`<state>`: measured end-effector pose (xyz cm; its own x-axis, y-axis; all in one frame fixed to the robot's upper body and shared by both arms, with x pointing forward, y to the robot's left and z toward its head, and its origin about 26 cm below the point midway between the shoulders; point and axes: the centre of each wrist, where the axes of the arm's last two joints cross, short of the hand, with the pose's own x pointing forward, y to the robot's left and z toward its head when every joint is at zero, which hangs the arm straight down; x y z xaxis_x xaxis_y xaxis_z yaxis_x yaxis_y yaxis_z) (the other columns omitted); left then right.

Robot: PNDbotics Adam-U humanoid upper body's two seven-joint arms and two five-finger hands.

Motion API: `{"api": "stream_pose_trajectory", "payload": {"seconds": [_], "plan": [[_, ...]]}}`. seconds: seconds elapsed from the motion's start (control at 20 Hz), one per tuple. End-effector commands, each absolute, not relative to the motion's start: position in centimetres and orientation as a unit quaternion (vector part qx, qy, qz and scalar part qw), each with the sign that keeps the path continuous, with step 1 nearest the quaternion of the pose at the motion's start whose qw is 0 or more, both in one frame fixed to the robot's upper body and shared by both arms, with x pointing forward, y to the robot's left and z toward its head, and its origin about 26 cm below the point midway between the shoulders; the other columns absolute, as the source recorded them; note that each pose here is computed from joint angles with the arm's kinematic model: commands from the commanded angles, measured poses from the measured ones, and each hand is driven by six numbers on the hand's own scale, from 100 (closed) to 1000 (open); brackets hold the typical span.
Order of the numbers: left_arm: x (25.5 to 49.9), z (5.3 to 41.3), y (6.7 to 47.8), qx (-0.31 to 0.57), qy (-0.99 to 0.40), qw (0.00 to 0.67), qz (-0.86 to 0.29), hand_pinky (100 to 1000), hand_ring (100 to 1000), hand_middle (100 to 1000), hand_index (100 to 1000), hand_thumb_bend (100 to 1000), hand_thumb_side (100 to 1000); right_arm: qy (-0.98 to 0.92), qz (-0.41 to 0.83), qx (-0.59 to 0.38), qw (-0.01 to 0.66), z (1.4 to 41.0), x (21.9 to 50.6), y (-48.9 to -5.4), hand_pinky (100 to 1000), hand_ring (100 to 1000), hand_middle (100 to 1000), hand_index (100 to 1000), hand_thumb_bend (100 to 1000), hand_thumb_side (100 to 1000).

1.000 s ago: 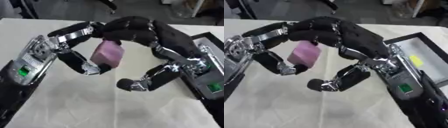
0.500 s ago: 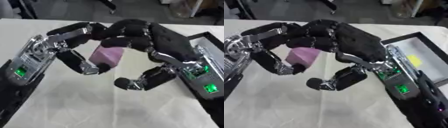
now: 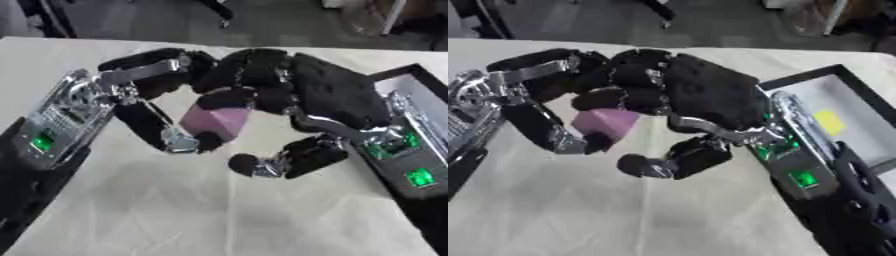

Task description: Pick up the objects with one hand, pass them to the other hand, and then place them into the box on the other side of the table.

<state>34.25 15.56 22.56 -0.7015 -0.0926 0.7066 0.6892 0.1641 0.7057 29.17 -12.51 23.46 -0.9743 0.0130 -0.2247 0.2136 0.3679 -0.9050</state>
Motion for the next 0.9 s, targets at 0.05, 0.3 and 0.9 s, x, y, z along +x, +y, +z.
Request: {"api": "stream_pose_trajectory", "payload": {"seconds": [0.05,0.3,0.9], "plan": [[33.9,23.9,15.5,-0.215,-0.691,0.304,-0.619,712,463,405,579,100,119,0.813,-0.566,0.088,0.105,24.1,28.9,-12.6,858,859,861,920,302,166],[33.8,23.8,15.2,-0.226,-0.682,0.305,-0.625,712,464,407,579,100,119,0.796,-0.588,0.102,0.104,23.9,28.8,-12.6,861,866,867,928,294,151],[33.4,24.2,14.5,-0.24,-0.673,0.293,-0.635,713,466,408,582,100,113,0.772,-0.616,0.128,0.088,23.6,28.8,-12.6,853,843,787,917,238,117]]}}
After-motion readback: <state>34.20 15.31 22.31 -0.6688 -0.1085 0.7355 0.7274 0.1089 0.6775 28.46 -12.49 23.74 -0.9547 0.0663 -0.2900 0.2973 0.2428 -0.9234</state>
